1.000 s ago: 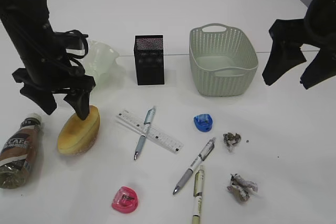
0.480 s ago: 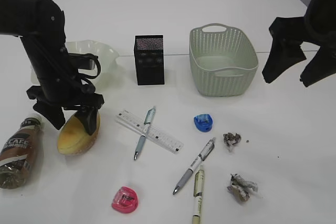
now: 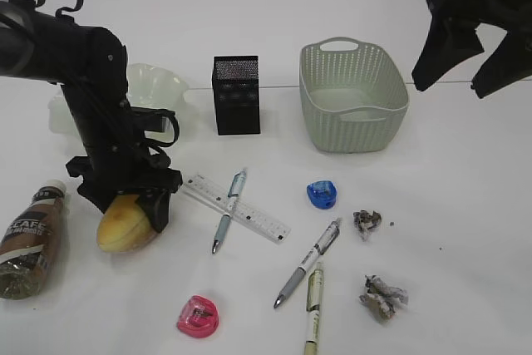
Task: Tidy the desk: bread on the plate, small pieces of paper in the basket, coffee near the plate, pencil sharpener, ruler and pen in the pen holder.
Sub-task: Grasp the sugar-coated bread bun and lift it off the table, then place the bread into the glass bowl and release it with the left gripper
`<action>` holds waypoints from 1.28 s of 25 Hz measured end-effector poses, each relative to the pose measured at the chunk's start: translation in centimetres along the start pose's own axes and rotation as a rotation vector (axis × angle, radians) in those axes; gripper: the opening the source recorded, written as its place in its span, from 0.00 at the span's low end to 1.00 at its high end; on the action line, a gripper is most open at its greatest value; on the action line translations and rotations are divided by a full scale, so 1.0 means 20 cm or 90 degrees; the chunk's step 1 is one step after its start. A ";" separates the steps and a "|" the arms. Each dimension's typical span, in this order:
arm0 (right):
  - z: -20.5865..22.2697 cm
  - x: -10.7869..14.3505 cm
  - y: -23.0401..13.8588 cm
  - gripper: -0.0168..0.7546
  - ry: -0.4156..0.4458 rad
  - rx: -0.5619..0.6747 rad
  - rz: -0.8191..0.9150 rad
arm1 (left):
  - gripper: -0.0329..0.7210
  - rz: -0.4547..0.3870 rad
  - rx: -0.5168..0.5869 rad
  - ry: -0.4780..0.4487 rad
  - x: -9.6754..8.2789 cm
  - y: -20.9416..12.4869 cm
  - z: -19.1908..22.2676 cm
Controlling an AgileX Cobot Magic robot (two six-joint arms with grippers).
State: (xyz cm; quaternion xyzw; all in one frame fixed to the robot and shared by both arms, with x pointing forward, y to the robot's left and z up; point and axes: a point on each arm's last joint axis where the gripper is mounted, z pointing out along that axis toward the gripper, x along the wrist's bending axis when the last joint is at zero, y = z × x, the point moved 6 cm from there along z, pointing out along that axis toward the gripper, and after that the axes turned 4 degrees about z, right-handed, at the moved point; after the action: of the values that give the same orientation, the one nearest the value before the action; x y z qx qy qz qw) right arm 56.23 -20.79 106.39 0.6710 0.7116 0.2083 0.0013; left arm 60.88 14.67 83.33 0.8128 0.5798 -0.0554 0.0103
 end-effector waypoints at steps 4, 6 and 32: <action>-0.01 0.00 0.01 0.74 0.001 -0.004 -0.001 | 0.58 0.009 0.009 0.011 0.01 0.00 -0.02; -0.01 0.00 0.01 0.74 0.001 -0.003 -0.001 | 0.49 0.012 0.011 0.014 0.01 0.01 -0.05; -0.01 0.00 0.00 0.74 0.001 -0.002 -0.001 | 0.42 -0.106 -0.297 0.022 0.28 0.37 -0.81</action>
State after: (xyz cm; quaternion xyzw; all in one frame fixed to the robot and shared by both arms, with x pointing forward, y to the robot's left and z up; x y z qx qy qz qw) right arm 56.27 -20.78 106.60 0.6703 0.7118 0.2098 0.0023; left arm 70.97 18.72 98.47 0.7386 0.6421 0.0928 0.1832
